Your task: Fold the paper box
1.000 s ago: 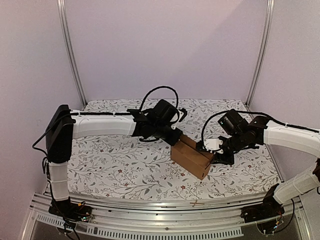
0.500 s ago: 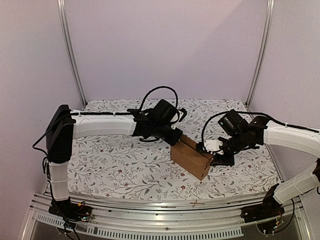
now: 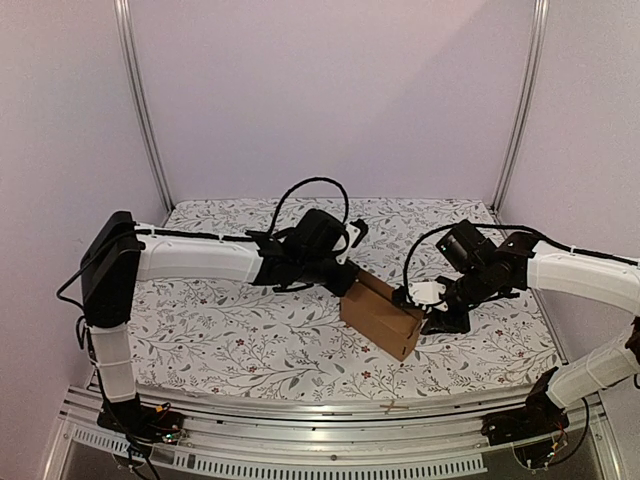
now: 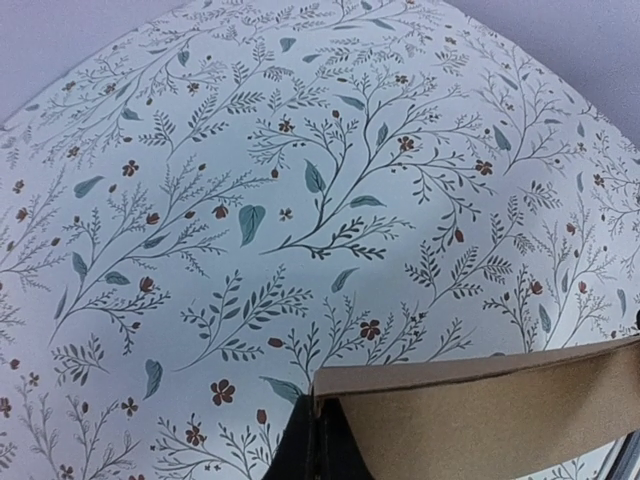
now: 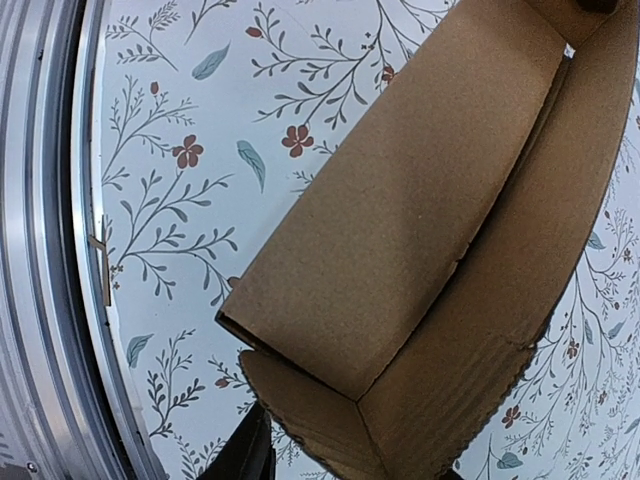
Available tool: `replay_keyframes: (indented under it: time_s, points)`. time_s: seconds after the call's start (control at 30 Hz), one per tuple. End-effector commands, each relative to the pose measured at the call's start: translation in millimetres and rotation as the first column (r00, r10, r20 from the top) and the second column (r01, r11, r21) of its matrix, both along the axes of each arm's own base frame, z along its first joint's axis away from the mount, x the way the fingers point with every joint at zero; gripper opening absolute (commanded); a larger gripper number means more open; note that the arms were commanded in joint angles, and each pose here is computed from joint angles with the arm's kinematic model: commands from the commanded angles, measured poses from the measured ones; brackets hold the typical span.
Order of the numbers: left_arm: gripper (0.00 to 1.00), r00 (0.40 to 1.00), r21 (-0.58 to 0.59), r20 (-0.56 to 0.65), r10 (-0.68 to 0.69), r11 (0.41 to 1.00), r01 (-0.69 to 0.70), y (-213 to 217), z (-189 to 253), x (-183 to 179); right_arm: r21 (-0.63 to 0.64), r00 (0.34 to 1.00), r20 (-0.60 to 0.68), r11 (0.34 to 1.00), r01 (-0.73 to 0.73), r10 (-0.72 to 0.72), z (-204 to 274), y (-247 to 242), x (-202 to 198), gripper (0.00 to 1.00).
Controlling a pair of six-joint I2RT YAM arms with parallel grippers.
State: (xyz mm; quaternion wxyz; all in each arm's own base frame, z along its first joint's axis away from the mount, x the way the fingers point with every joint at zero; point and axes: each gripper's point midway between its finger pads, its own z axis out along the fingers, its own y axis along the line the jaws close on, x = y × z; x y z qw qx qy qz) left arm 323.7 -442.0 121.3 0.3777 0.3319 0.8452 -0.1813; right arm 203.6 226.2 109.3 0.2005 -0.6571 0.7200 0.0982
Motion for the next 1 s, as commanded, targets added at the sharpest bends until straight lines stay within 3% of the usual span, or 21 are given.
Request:
replay_keyframes:
  time_s: [0.0, 0.6, 0.83, 0.97]
  points:
    - [0.0, 0.996, 0.156, -0.086, -0.037, 0.986, 0.05, 23.5, -51.5, -27.5, 0.008, 1.0, -0.021, 1.0, -0.008, 0.008, 1.4, 1.1, -5.7, 0.34]
    - [0.0, 0.998, 0.129, -0.043, -0.052, 0.99, 0.057, 25.5, -56.2, -29.4, 0.031, 1.0, -0.026, 0.999, 0.017, -0.016, 8.9, 7.3, -1.2, 0.28]
    - [0.0, 0.997, 0.183, -0.046, -0.055, 0.981, 0.063, 25.1, -42.9, -19.6, 0.015, 1.0, -0.026, 1.0, 0.016, -0.016, 5.1, 6.2, -0.3, 0.27]
    - [0.08, 0.996, 0.163, -0.089, -0.028, 0.986, 0.042, 29.7, -28.1, -18.5, 0.013, 1.0, -0.02, 1.0, 0.018, -0.017, 5.7, 4.8, -0.4, 0.27]
